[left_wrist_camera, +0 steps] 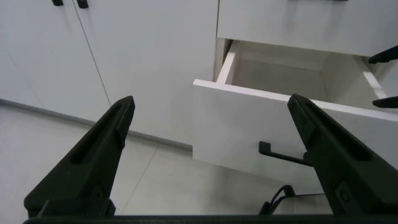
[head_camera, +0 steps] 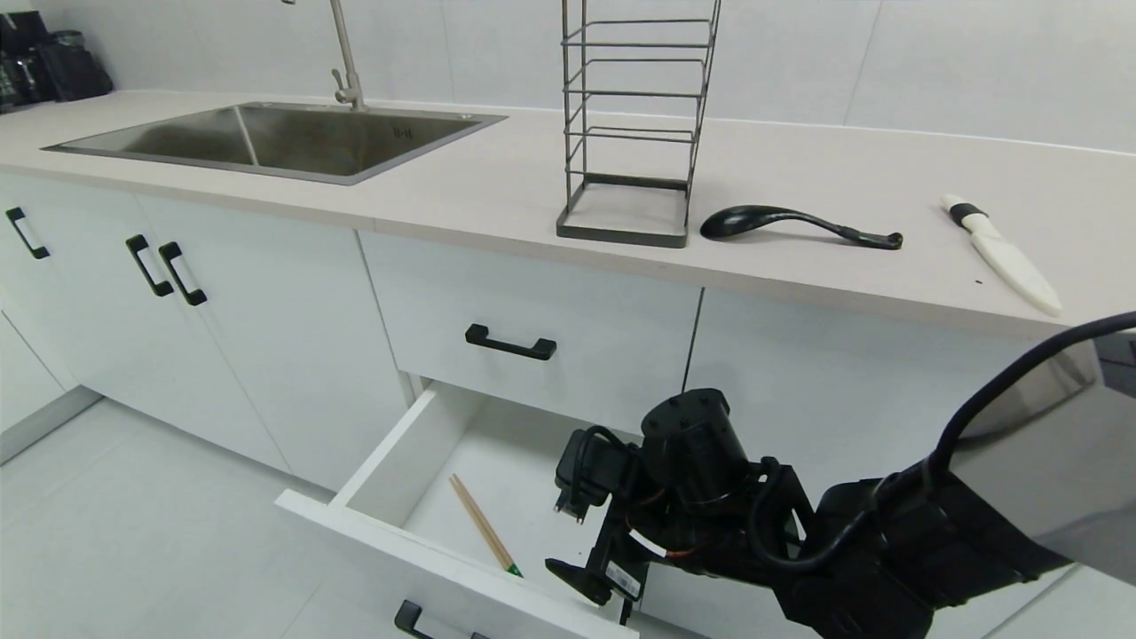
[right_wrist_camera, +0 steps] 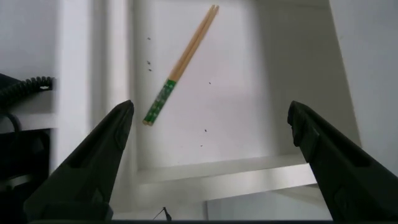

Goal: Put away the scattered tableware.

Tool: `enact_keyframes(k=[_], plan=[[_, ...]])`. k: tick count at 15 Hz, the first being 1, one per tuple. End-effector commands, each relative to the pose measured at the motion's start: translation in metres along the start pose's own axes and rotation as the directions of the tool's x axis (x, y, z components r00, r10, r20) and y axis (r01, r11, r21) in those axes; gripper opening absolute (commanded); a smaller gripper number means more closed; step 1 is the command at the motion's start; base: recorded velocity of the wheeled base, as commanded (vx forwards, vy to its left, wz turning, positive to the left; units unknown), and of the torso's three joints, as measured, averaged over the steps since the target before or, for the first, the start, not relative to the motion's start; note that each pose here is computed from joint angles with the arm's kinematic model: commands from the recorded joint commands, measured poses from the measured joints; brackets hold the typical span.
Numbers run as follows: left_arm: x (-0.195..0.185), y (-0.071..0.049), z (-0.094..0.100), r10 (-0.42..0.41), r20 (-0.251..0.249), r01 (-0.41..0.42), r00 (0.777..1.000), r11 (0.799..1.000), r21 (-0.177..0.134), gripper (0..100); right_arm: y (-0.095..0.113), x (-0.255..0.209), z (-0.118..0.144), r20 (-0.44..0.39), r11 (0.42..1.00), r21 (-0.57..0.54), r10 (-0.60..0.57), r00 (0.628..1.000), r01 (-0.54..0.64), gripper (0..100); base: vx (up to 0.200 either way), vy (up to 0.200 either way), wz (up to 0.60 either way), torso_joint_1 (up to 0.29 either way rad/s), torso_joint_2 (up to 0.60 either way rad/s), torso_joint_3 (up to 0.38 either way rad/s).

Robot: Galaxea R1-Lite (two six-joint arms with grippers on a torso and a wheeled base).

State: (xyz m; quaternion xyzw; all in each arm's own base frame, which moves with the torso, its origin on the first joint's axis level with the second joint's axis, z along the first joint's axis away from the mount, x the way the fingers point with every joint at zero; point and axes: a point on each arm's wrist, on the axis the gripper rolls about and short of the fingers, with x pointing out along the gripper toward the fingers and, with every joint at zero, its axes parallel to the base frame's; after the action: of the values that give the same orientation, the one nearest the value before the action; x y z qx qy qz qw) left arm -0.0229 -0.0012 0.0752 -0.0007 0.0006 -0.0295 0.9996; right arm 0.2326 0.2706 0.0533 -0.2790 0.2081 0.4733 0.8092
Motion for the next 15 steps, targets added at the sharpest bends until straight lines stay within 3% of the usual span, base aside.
enact_keyframes(k=[1, 9, 12, 15], plan=[[0.0001, 0.0, 0.0001, 0.001, 0.0, -0.001, 1.0, 1.0, 0.0, 100, 0.0011, 0.0004, -0.0016, -0.006, 1.0, -0.001, 0.004, 1.0, -0.004, 100, 0.0, 0.0, 0.0, 0.256, -0.09, -0.188], [0.0001, 0.0, 0.0001, -0.001, 0.0, 0.001, 1.0, 1.0, 0.0, 100, 0.0025, -0.0004, -0.0035, -0.012, 1.0, 0.001, 0.008, 1.0, -0.008, 100, 0.0, 0.0, 0.0, 0.213, -0.53, -0.199], [0.0001, 0.0, 0.0001, -0.001, 0.0, 0.001, 1.0, 1.0, 0.0, 100, 0.0023, -0.0003, -0.0029, -0.009, 1.0, 0.0, 0.007, 1.0, -0.007, 100, 0.0, 0.0, 0.0, 0.092, -0.49, -0.22], [0.0001, 0.0, 0.0001, 0.001, 0.0, -0.001, 1.0, 1.0, 0.0, 100, 0.0023, -0.0003, -0.0029, -0.009, 1.0, 0.0, 0.007, 1.0, -0.007, 100, 0.0, 0.0, 0.0, 0.351, -0.5, -0.229]])
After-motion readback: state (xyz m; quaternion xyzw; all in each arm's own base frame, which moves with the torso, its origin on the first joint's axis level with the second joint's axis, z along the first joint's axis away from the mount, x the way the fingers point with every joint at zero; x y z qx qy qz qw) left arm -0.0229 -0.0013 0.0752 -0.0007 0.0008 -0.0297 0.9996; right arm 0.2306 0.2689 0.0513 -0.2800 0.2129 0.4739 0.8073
